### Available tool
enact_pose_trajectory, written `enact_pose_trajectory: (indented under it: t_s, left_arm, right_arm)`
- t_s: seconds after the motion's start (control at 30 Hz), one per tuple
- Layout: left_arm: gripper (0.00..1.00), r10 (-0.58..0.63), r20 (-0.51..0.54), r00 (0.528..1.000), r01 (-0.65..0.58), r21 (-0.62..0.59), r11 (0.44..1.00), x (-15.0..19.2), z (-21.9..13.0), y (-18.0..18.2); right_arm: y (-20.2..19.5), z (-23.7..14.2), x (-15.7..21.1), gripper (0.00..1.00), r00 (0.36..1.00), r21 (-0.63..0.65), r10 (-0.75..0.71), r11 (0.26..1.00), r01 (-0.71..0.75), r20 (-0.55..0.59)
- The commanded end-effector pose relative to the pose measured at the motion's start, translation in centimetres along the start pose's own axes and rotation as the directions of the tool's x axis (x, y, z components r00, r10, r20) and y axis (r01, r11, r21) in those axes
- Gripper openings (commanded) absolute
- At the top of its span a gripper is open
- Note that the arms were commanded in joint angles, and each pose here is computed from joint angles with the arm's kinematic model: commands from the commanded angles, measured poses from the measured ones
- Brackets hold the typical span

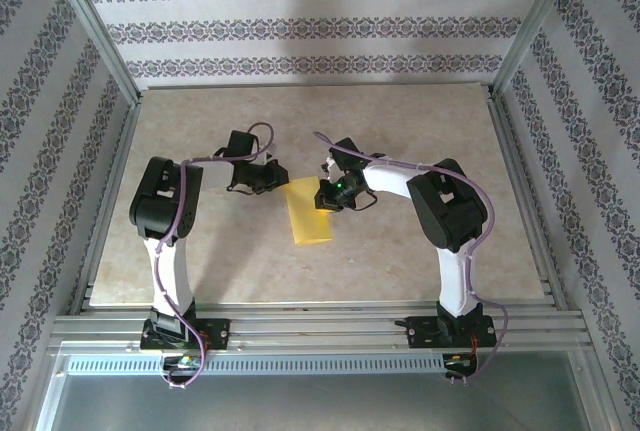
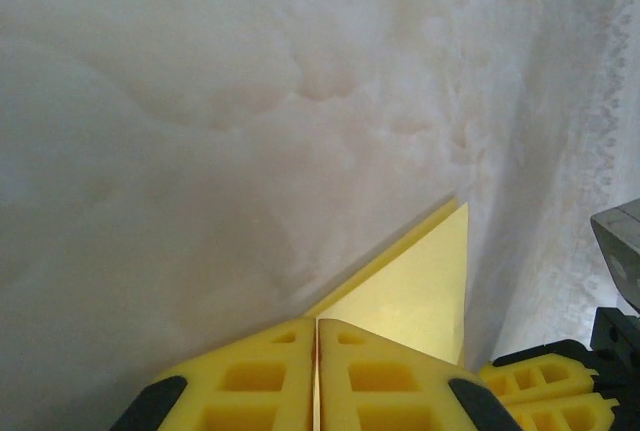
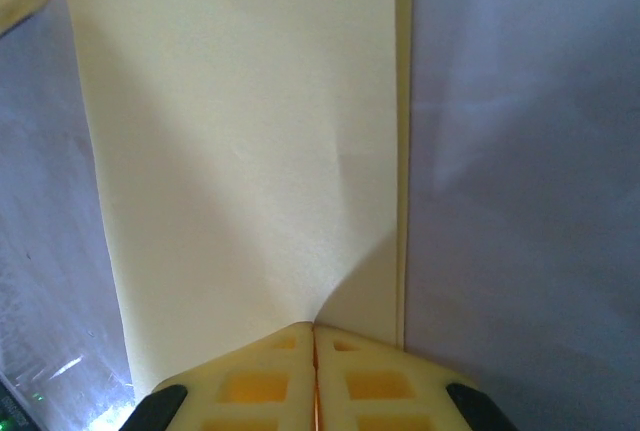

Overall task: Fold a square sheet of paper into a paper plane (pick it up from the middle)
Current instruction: First fold in half a square sheet of paper at the center of the table.

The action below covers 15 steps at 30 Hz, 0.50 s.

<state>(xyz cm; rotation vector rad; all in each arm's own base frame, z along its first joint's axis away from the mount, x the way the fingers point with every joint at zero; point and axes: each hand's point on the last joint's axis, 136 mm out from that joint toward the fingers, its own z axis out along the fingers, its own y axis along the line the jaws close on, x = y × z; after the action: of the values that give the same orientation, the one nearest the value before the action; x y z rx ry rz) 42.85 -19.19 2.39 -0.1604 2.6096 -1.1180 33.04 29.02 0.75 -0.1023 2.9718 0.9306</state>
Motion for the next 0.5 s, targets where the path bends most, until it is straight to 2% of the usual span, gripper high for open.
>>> enact_pose_trajectory:
  t_s: [0.0,0.17,0.47]
  left_arm:
    - [0.12,-0.01,0.033,0.999,0.012,-0.083,0.996,-1.6,-1.5,2.2]
    - [0.12,0.003,0.062,0.998,-0.001,-0.033,0.999,-2.1,-2.7,-0.8]
    - [0.12,0.03,0.008,1.0,-0.029,-0.039,0.999,2.8,-1.8,-3.7]
  right_arm:
    - [-10.9,2.2,7.0,0.11,0.97,0.394,0.175,0.914,-0.096,-0.168]
    - [-10.9,2.1,7.0,0.1,0.97,0.398,0.172,0.913,-0.091,-0.171]
    - [-10.9,2.2,7.2,0.11,0.969,0.402,0.17,0.912,-0.086,-0.177]
